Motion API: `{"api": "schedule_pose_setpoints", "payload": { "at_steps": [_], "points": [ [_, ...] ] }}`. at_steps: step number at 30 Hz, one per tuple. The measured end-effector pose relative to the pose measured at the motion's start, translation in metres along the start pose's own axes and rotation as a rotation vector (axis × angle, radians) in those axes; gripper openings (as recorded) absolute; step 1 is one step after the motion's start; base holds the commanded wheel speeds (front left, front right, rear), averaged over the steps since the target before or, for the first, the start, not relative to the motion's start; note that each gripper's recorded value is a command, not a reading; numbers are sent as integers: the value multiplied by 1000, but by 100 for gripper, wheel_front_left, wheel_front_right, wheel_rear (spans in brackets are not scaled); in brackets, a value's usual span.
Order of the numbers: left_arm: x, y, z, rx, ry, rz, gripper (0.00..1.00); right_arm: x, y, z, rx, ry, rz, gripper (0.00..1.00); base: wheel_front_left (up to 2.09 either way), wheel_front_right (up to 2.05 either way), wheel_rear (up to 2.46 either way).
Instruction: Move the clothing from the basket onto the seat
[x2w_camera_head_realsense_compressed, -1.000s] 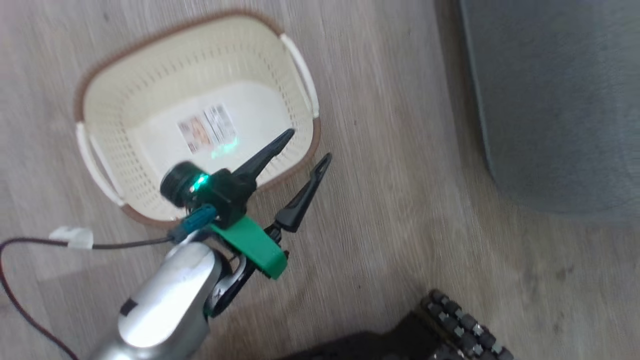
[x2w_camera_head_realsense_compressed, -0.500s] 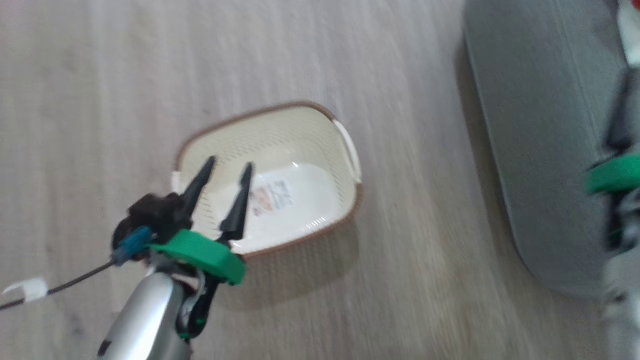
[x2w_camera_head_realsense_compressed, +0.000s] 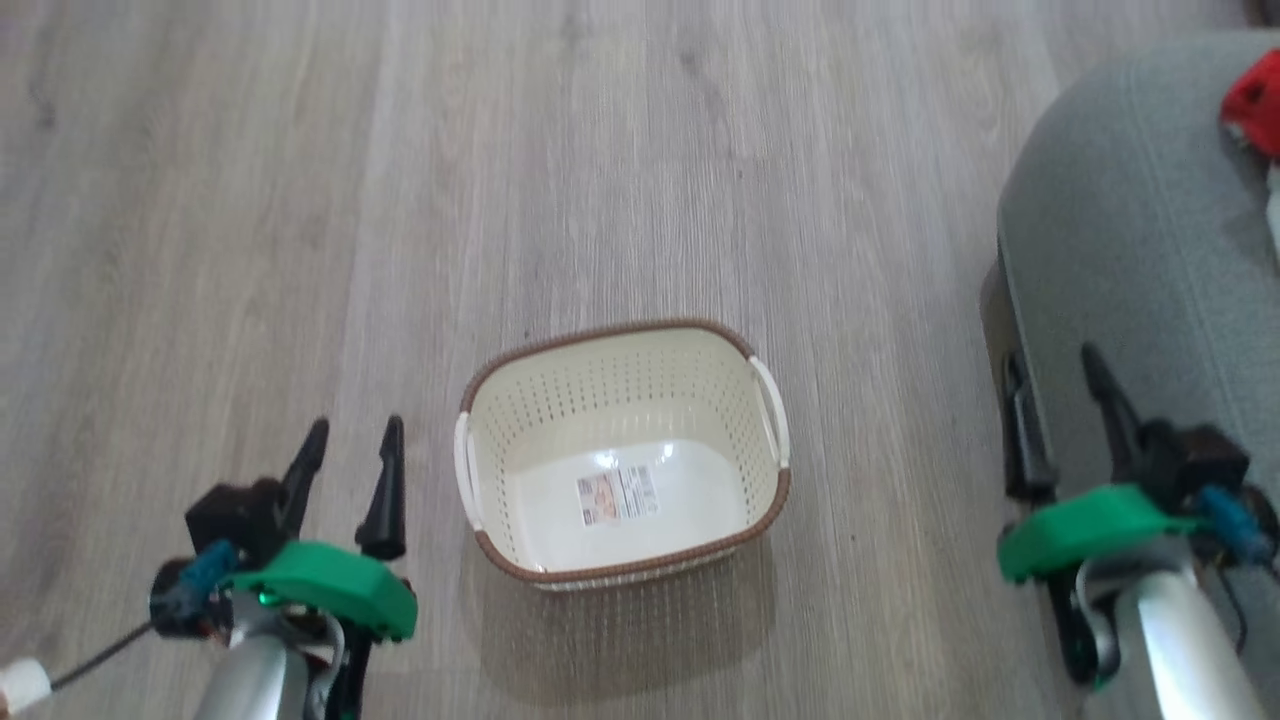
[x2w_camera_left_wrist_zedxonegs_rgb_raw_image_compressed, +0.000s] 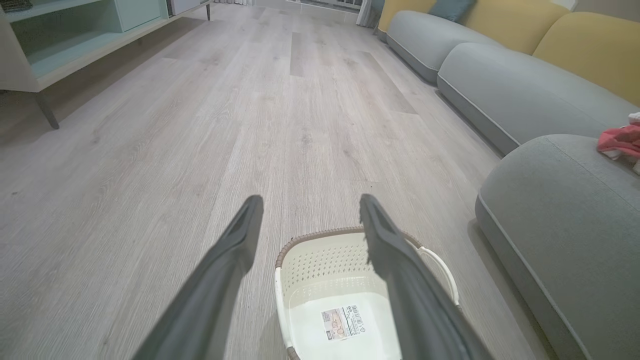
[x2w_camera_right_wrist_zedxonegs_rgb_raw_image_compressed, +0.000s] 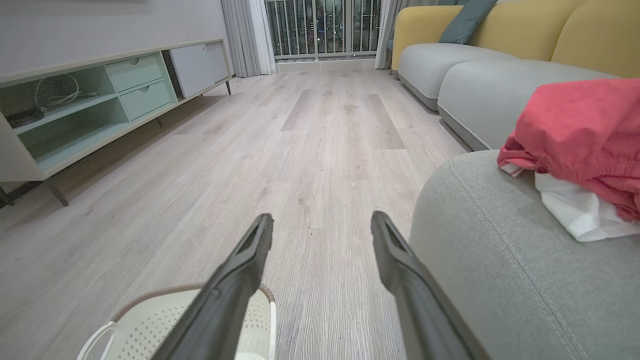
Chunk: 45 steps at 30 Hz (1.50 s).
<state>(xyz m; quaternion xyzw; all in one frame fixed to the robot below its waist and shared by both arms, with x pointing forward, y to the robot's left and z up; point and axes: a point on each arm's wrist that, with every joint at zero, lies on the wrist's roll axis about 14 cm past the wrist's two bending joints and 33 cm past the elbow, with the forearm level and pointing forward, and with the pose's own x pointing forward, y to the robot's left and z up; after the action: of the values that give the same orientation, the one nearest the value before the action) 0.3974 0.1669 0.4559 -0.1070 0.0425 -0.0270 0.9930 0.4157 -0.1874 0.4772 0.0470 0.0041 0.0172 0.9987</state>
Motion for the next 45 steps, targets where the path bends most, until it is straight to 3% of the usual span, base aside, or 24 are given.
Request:
{"api": "schedule_pose_setpoints", "payload": {
  "at_steps": [7,22,23,30,45],
  "points": [
    [-16,8,9,-5,-31,33,100,-26,6,-10,-1,36,15,100,0,0,0],
    [-26,18,8,-1,-32,59,100,-23,21,-6,-12,22,60,100,0,0,0],
    [-26,16,7,-2,-28,51,0,-23,21,-6,-12,22,61,0,0,0,0],
    [-44,22,-32,-38,94,84,0,-41,15,-41,17,139,36,0,0,0,0],
    [-42,24,-28,-197,89,117,0,-41,8,-38,191,140,-21,0,0,0,0]
  ]
}}
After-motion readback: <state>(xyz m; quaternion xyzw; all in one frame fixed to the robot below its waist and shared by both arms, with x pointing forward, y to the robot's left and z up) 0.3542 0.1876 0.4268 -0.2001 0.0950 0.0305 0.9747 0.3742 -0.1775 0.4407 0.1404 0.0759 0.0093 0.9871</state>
